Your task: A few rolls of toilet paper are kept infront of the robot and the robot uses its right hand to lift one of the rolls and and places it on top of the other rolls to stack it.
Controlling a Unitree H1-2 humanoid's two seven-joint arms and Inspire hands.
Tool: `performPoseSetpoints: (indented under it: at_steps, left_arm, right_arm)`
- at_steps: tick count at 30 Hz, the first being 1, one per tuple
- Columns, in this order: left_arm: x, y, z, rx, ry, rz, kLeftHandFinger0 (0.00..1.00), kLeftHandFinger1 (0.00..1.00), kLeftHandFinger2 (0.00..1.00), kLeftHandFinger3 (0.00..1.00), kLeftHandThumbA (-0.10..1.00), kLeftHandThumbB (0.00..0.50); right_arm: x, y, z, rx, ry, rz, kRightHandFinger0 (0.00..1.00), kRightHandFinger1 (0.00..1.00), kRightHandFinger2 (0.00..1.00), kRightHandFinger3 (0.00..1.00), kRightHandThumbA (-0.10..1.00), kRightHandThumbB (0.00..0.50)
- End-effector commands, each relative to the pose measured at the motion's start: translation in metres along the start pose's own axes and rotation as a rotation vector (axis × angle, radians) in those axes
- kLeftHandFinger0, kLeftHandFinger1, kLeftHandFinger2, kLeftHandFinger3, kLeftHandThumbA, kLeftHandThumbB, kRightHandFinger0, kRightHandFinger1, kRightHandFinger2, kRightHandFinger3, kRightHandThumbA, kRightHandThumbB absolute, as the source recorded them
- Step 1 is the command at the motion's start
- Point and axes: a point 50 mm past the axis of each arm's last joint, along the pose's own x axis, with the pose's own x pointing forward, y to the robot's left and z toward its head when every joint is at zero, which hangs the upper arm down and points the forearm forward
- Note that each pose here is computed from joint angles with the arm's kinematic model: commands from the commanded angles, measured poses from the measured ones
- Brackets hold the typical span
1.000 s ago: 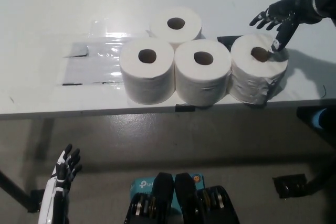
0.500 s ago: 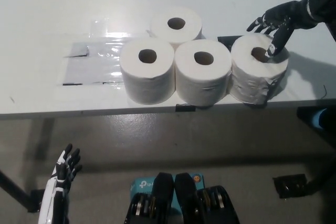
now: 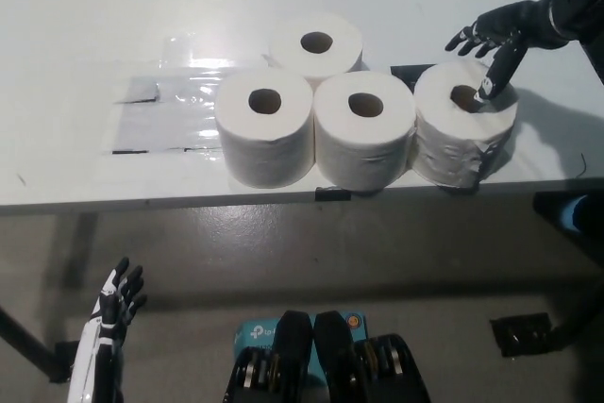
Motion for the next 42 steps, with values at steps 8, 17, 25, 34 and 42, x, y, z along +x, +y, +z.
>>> performPoseSetpoints:
  at_steps: [8,17,25,34,42]
  left_arm:
    - [0.001,0.001,0.01,0.007,-0.058,-0.006,1.0,1.0,1.0,1.0,1.0,0.003]
    - [0.002,0.002,0.011,0.009,-0.069,-0.006,1.0,1.0,1.0,1.0,1.0,0.011]
    - [0.002,0.002,0.011,0.007,-0.067,0.0,1.0,1.0,1.0,1.0,1.0,0.0]
    - [0.002,0.003,0.012,0.006,-0.072,-0.001,1.0,1.0,1.0,1.0,1.0,0.0]
    - [0.004,0.004,0.013,0.014,-0.074,-0.001,1.0,1.0,1.0,1.0,1.0,0.0]
  right_arm:
    - [-0.007,-0.018,0.026,-0.136,-0.042,-0.094,1.0,1.0,1.0,1.0,0.86,0.313]
    - [0.002,-0.011,0.027,-0.132,-0.015,-0.098,1.0,1.0,1.0,1.0,0.83,0.379]
    - [0.013,0.0,0.025,-0.135,0.042,-0.099,1.0,1.0,1.0,1.0,0.83,0.366]
    - [0.028,0.016,0.021,-0.085,0.07,-0.183,0.98,0.98,1.0,1.0,0.54,0.354]
    - [0.044,0.037,0.015,-0.211,0.096,-0.312,0.3,0.42,0.58,0.89,0.68,0.038]
